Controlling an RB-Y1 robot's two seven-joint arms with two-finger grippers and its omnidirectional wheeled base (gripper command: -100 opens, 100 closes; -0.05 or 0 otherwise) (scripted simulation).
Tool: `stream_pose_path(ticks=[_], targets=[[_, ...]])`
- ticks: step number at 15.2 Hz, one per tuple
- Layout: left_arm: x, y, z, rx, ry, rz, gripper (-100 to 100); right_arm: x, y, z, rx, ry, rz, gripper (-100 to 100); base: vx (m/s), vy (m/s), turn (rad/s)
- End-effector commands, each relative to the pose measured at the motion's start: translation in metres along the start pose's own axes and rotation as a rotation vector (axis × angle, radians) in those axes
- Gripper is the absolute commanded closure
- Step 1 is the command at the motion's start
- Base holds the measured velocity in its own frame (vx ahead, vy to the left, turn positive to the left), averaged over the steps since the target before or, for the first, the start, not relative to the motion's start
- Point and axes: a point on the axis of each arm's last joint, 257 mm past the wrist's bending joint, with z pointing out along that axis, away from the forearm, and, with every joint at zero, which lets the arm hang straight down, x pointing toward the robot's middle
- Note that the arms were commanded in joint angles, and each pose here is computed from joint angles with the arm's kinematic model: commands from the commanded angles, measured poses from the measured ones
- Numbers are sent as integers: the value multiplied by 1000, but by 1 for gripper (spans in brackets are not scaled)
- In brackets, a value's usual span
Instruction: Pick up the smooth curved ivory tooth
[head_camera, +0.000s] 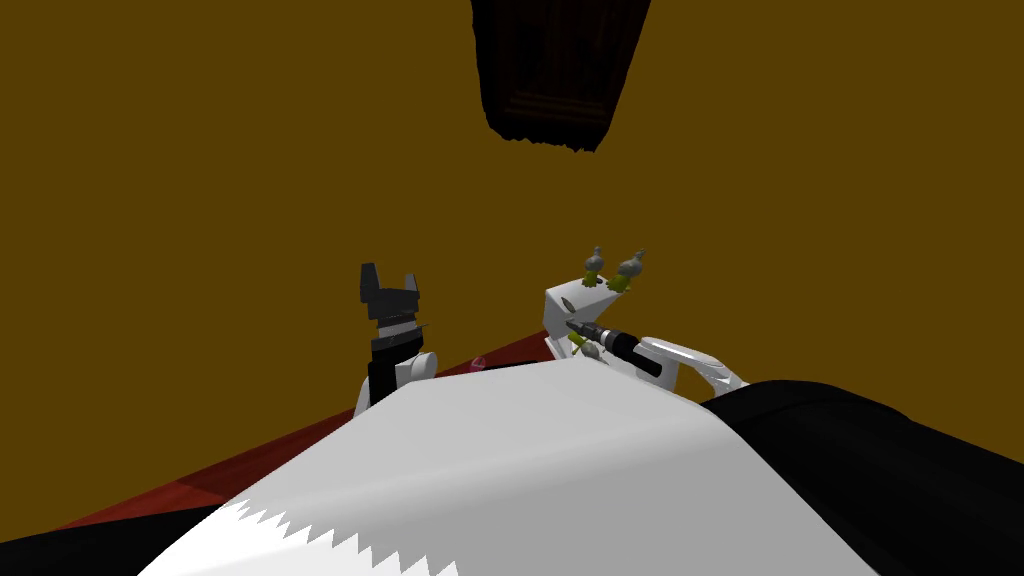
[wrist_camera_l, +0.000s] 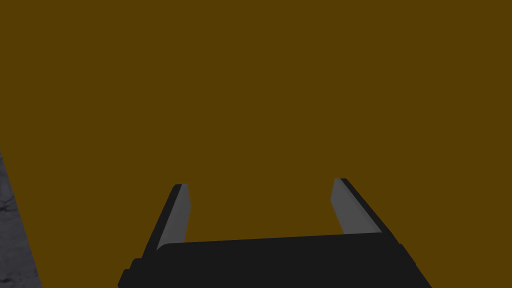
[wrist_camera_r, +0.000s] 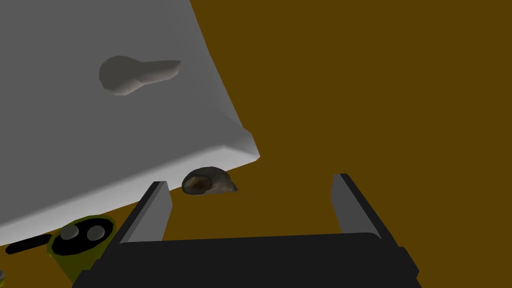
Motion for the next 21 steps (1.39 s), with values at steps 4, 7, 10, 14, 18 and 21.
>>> stream_pose_path(ticks=[4,7,10,14,18,21], targets=[[0,0,0,0,0,0,0,5,-33,-8,78,41,-89,-100,9,-5,31],[0,0,0,0,0,0,0,6,-37,-10,88,46,-100,-100,6,-3,17],[0,0,0,0,0,0,0,6,-37,-10,88,46,-100,-100,-1,2,-2],[0,0,0,0,0,0,0,6,-37,-10,88,46,-100,-100,3,-2,9],[0,0,0,0,0,0,0,8,-65,-19,156,84,-186,-100,29,19,45],[0,0,0,0,0,0,0,8,-77,-24,186,100,-223,-100,83,57,29]])
